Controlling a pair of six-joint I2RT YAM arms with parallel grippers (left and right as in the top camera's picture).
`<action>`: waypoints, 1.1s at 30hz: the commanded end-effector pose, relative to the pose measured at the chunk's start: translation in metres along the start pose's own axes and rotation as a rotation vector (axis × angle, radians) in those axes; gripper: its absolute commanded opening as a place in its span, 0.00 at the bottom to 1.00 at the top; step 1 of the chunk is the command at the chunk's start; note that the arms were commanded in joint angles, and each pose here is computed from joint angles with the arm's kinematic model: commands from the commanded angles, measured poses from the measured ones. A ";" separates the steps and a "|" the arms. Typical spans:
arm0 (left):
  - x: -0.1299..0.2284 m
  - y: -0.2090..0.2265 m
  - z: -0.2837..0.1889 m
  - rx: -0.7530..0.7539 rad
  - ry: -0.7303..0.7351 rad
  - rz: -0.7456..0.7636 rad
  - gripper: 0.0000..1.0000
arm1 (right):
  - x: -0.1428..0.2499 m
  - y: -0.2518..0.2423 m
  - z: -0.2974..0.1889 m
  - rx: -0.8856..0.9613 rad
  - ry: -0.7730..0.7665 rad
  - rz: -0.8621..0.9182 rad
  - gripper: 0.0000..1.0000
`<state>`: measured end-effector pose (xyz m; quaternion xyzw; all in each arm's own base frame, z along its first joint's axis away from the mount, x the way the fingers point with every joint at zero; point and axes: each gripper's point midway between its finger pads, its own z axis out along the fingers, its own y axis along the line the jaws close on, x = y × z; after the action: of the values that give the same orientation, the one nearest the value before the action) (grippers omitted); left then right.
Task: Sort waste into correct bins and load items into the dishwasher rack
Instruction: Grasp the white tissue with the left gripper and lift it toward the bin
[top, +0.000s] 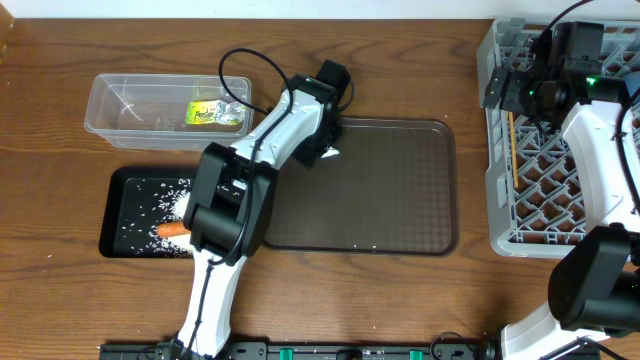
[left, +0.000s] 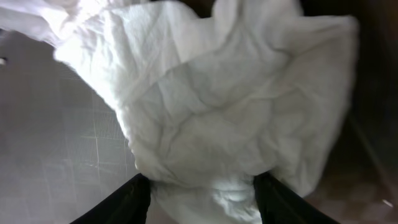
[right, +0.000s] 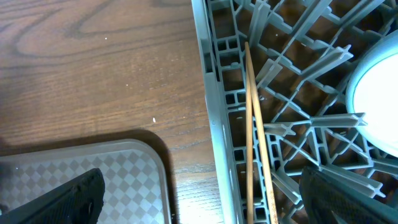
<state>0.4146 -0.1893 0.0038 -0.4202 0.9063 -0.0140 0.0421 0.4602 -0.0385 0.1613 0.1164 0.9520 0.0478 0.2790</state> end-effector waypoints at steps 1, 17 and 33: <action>0.004 0.009 0.019 -0.047 0.023 -0.012 0.52 | -0.013 -0.001 -0.016 0.003 -0.049 0.012 0.99; -0.035 0.013 -0.129 0.144 -0.194 0.086 0.06 | -0.013 -0.001 -0.016 0.003 -0.048 0.012 0.99; -0.211 0.092 -0.172 0.076 -0.589 -0.277 0.41 | -0.013 -0.001 -0.016 0.003 -0.048 0.012 0.99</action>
<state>0.4640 -0.0009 0.1911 -0.5036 0.8029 0.0407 0.3164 0.4602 -0.0385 0.1613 0.1164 0.9520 0.0478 0.2790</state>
